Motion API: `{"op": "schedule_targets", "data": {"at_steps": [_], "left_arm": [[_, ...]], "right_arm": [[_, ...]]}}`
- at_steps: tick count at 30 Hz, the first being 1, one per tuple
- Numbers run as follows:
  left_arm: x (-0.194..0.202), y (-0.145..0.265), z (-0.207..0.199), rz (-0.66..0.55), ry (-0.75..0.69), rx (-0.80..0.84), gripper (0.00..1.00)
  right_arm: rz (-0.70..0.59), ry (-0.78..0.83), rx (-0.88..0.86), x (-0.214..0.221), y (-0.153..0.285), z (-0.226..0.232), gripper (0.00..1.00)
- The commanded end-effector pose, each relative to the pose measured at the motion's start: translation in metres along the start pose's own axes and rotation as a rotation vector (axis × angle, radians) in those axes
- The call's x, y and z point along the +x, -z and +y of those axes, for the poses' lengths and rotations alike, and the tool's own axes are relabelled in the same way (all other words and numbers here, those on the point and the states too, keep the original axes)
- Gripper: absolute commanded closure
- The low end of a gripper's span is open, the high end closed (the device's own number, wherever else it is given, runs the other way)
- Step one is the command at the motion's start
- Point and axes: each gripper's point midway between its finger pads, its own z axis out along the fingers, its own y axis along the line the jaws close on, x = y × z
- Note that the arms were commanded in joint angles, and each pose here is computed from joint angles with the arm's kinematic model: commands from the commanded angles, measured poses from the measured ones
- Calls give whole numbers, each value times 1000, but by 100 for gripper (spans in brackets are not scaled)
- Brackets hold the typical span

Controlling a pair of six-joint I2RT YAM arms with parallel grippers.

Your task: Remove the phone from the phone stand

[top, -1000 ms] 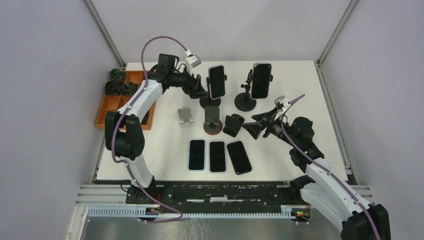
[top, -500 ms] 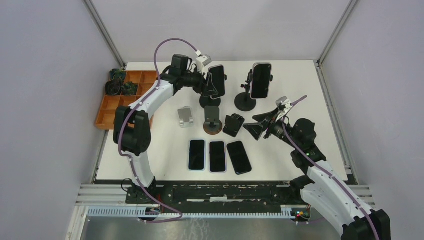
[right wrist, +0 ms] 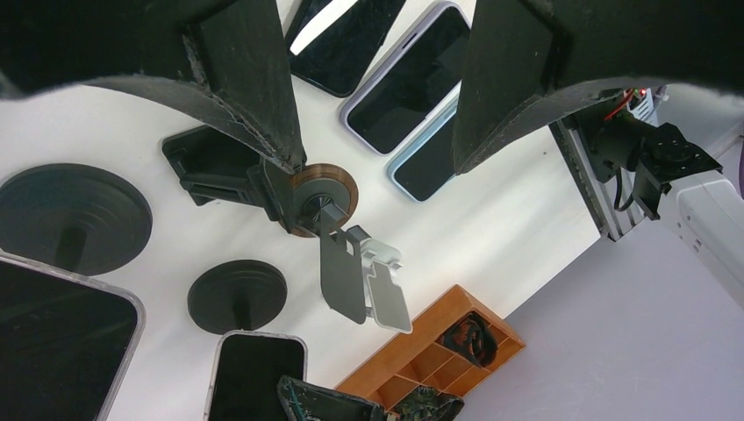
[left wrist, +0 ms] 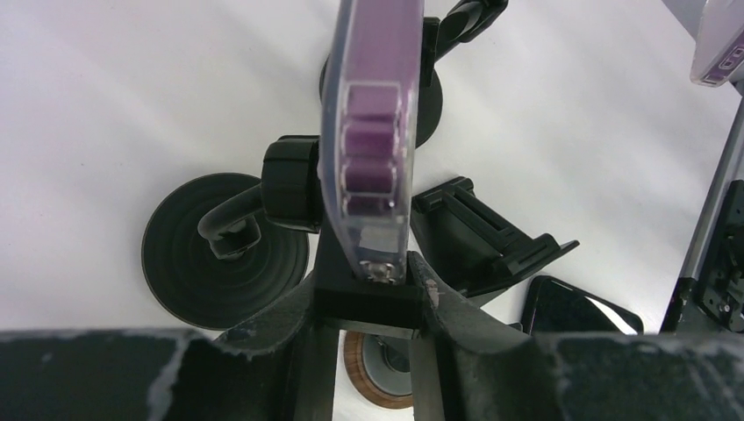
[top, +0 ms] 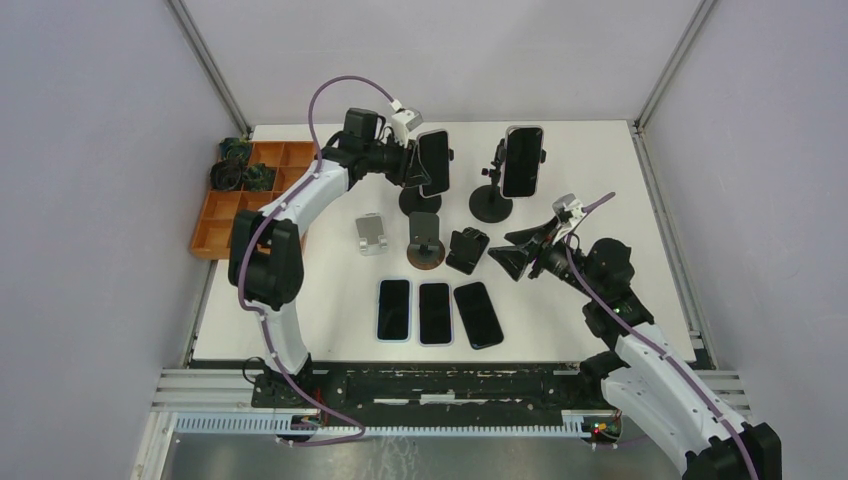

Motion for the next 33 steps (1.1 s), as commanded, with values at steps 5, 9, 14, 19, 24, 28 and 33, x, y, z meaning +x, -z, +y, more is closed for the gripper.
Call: {"op": "schedule_targets", "data": {"at_steps": [5, 9, 14, 19, 24, 28, 33], "left_arm": [[-48, 23, 4, -69, -181, -40, 98], [-57, 40, -3, -65, -231, 30, 98], [-73, 65, -17, -77, -291, 67, 98], [-97, 90, -35, -147, -369, 62, 98], [-112, 113, -55, -192, -421, 60, 98], [-127, 137, -83, -240, -475, 83, 98], [-135, 177, -141, -302, -543, 202, 98]], "right_arm": [[-33, -3, -47, -6, 1, 10, 32], [-32, 3, -87, -8, 0, 18, 32], [-41, 0, -118, -12, -2, 24, 32], [-45, -2, -134, -13, -3, 30, 33], [-52, 3, -146, -16, -2, 35, 34], [-65, 3, -159, -23, -2, 40, 35], [-112, 11, -209, -45, -3, 55, 34]]}}
